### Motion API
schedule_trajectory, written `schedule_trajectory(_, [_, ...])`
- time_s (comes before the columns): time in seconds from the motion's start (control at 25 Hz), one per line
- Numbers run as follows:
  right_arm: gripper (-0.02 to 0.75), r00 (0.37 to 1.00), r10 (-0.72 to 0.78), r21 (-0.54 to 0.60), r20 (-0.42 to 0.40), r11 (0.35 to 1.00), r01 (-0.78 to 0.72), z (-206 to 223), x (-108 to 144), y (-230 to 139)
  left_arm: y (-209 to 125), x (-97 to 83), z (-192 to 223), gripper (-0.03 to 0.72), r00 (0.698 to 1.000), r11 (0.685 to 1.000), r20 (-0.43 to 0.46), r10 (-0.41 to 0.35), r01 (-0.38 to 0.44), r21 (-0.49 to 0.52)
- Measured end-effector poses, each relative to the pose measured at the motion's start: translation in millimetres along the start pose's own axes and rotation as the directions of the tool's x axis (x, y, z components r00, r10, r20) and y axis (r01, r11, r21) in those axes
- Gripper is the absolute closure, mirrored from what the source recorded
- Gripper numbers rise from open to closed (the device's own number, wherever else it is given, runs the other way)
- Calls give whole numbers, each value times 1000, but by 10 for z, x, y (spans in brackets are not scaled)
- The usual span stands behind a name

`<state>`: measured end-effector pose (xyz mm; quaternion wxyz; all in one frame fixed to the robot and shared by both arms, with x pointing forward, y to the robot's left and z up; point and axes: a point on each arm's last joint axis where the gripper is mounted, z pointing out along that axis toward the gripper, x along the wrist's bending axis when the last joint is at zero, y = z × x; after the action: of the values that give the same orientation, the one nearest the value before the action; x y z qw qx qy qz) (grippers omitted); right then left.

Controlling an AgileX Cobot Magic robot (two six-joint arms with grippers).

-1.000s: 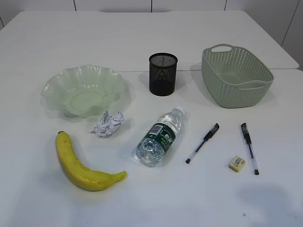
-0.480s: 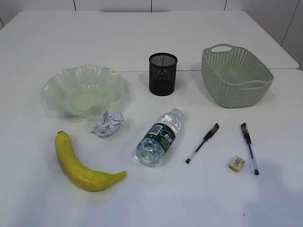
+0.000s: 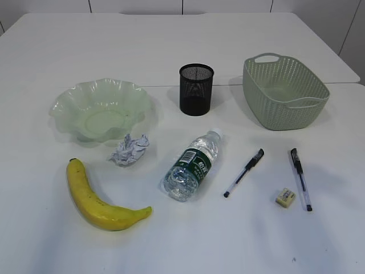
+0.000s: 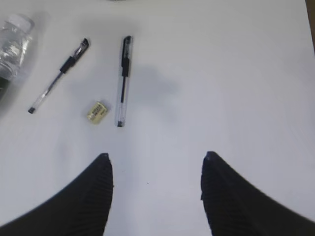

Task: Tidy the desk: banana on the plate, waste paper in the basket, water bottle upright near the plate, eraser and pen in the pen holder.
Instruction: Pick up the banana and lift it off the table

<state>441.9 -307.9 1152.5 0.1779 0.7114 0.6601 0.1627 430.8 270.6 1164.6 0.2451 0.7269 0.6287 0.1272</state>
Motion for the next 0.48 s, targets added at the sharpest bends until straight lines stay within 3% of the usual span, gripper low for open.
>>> schedule_trajectory(0.24, [309,1000,8,6,-12,1000,-8,86,23,286,121,-10,104,286,999,1000,31,-15,14,27])
schedule_trajectory(0.48, [309,999,18,103,-33,995,-15,408,57,403,222,14,346,286,998,995,46,-36,31,99])
